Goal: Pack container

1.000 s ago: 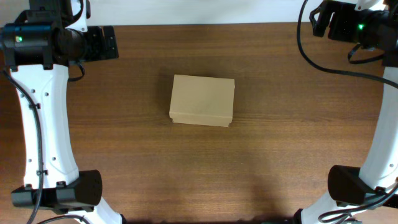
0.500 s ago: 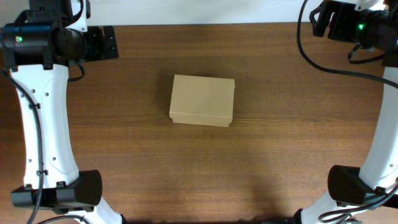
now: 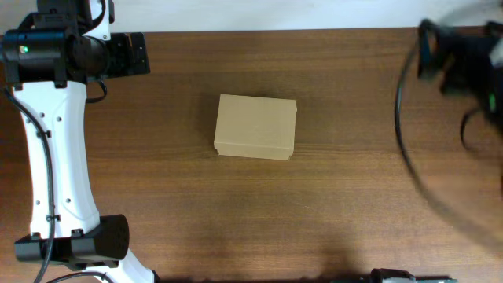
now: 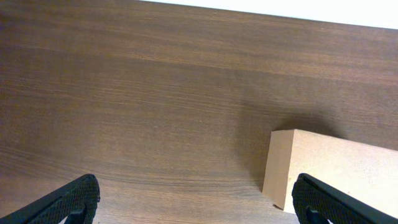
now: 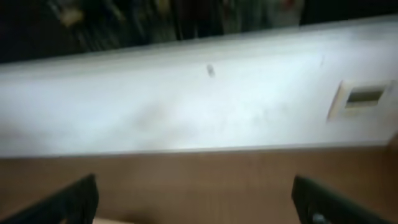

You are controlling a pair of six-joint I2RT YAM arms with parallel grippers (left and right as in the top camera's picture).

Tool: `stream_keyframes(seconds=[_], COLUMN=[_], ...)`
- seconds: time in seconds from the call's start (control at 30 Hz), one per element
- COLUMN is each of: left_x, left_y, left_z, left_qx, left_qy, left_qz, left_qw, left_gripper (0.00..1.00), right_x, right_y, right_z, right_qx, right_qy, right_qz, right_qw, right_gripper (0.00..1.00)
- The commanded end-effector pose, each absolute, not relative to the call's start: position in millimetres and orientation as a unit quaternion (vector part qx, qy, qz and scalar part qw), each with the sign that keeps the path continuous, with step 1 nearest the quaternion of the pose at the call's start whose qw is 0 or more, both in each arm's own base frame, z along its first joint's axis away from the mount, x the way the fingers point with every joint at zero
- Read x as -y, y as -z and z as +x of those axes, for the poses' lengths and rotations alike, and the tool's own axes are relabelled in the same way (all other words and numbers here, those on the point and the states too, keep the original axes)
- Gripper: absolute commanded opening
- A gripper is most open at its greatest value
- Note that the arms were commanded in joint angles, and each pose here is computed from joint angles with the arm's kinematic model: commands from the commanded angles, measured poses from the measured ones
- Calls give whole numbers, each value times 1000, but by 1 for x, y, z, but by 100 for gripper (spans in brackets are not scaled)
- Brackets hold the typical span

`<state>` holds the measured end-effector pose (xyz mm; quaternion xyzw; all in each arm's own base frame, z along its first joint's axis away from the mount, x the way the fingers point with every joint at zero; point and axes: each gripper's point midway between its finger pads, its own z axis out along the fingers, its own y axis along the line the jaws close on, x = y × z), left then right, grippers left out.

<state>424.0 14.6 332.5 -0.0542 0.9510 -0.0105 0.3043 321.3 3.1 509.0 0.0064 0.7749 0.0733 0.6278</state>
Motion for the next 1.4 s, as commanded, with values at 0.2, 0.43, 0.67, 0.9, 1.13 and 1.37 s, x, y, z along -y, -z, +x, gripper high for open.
stream_keyframes(seconds=[0.2,0.43,0.67,0.9,1.13,1.37], left_x=[-17,-17,-17,-17,-17,-17], left_y=[-346,-346,-346,-346,-346,-346], left_z=[420,420,420,420,420,420], left_qx=[-945,-945,-945,-945,-945,-945], left_qy=[5,5,5,5,5,5], left_qz=[-54,-54,-54,-54,-54,-54], left_qw=[322,322,322,322,322,322], left_gripper=[100,100,100,100,100,100], right_x=[-14,-16,-16,-15,-15,-15], right_y=[-383,-265,-187,-150,-122,-122], right_z=[253,226,225,230,230,230], right_qx=[-786,-793,-785,-796,-814,-814], right_qy=[-80,-81,-81,-78,-80,-80], right_qz=[3,5,4,8,12,12], right_qw=[614,604,614,600,575,575], right_gripper=[99,99,99,99,99,99])
